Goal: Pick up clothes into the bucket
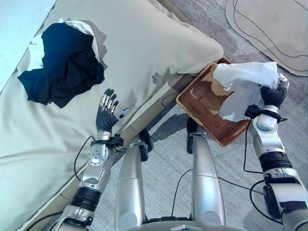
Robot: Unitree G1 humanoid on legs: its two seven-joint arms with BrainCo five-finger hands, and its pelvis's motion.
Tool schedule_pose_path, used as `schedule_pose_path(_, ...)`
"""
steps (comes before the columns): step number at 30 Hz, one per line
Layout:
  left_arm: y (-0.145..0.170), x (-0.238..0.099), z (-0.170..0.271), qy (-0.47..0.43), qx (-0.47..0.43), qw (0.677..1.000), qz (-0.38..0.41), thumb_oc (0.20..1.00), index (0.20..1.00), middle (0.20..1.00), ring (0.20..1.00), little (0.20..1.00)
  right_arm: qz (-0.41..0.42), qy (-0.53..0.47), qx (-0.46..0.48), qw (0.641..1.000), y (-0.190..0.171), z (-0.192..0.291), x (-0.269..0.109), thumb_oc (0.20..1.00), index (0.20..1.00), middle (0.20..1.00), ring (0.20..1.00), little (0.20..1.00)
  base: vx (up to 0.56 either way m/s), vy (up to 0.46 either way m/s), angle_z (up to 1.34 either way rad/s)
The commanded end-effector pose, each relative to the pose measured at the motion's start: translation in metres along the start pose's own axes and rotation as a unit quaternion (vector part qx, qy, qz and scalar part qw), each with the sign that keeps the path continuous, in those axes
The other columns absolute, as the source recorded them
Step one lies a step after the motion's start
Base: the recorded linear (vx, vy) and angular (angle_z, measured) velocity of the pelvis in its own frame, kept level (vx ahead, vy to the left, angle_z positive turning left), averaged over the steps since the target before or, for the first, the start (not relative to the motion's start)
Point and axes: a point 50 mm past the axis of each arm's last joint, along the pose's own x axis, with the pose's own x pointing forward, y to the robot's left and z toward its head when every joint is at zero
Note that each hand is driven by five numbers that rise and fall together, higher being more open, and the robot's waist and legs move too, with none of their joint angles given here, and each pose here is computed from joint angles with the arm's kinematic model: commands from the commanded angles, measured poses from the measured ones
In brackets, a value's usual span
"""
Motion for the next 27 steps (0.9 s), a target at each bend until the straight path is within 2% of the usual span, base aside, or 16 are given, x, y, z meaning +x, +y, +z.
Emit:
schedule_pose_path(1,0.001,-0.005,0.016,-0.054,-0.014,0.998,0.006,1.0,1.0,1.0,1.0,1.0,-0.001,-0.056,-0.017,0.998,-0.006,0.018,0.009,0.2,0.2,0.2,0.2,0.2,0.0,0.014,-0.13)
schedule_pose_path(8,-0.007,0.001,0.029,-0.089,-0.03,0.996,0.0,1.0,1.0,1.0,1.0,1.0,0.056,-0.027,-0.128,0.99,0.008,-0.003,0.006,0.2,0.2,0.2,0.2,0.2,0.0,0.0,0.0)
schedule_pose_path(9,-0.007,0.001,0.03,-0.093,-0.033,0.995,0.0,1.0,1.0,1.0,1.0,1.0,0.071,-0.008,-0.166,0.984,0.01,-0.014,0.004,0.2,0.2,0.2,0.2,0.2,0.01,-0.002,0.11)
schedule_pose_path(15,-0.01,0.003,0.035,-0.104,-0.039,0.994,-0.006,1.0,1.0,1.0,1.0,1.0,0.104,0.041,-0.239,0.965,0.011,-0.038,0.0,0.2,0.2,0.2,0.2,0.2,0.0,0.003,0.02)
schedule_pose_path(20,-0.012,0.004,0.037,-0.107,-0.039,0.993,-0.011,1.0,1.0,1.0,1.0,1.0,0.1,0.071,-0.261,0.958,0.004,-0.046,0.001,0.2,0.2,0.2,0.2,0.2,0.01,-0.007,0.06)
schedule_pose_path(27,-0.012,0.003,0.038,-0.106,-0.036,0.994,-0.011,1.0,1.0,1.0,1.0,1.0,0.047,0.099,-0.254,0.961,-0.012,-0.044,0.012,0.2,0.2,0.2,0.2,0.2,0.01,0.006,0.04)
